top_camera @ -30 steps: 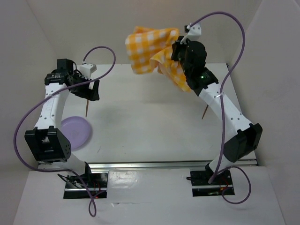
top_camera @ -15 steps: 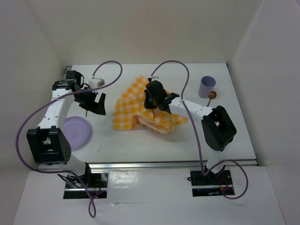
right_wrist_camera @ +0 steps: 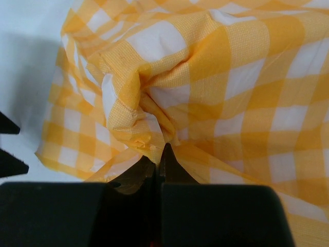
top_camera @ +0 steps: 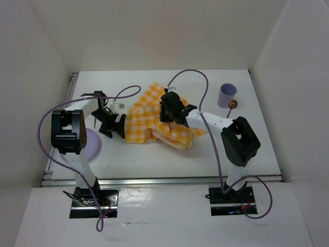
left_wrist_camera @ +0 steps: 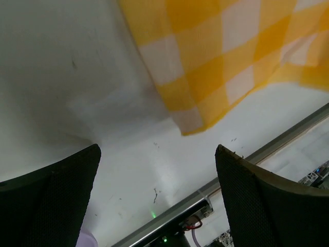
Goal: Set the dinner table for one person
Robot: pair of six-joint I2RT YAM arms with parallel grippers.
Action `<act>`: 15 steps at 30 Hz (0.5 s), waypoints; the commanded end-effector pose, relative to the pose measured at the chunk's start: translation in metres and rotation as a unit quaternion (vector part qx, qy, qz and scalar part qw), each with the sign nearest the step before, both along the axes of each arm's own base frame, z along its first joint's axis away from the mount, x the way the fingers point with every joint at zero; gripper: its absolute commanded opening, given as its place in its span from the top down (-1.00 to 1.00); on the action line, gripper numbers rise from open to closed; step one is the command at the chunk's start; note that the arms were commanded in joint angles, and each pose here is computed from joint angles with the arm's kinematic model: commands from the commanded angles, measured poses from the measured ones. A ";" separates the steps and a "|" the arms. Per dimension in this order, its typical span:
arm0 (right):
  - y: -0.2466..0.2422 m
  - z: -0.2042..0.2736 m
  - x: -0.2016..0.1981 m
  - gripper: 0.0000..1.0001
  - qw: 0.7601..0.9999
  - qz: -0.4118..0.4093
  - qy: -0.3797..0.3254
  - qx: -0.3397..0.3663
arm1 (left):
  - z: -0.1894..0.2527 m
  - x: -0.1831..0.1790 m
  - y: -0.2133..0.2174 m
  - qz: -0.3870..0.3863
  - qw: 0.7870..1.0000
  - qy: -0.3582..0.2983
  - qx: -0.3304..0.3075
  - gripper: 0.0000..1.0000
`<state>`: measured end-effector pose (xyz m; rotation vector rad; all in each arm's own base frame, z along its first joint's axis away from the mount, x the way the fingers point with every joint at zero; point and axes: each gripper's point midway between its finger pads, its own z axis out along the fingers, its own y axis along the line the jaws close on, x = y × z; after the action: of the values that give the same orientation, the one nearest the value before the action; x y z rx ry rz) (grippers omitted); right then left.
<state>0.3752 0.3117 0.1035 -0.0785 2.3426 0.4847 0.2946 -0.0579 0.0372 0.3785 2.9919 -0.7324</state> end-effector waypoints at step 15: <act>0.010 0.022 -0.009 0.46 0.998 0.044 -0.032 -0.006 | -0.031 0.017 -0.053 -0.053 0.996 0.059 -0.040 0.54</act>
<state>0.3681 0.3118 0.0967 -0.1393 2.3466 0.4499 0.3227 -0.1134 0.0186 0.5020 3.0045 -0.8631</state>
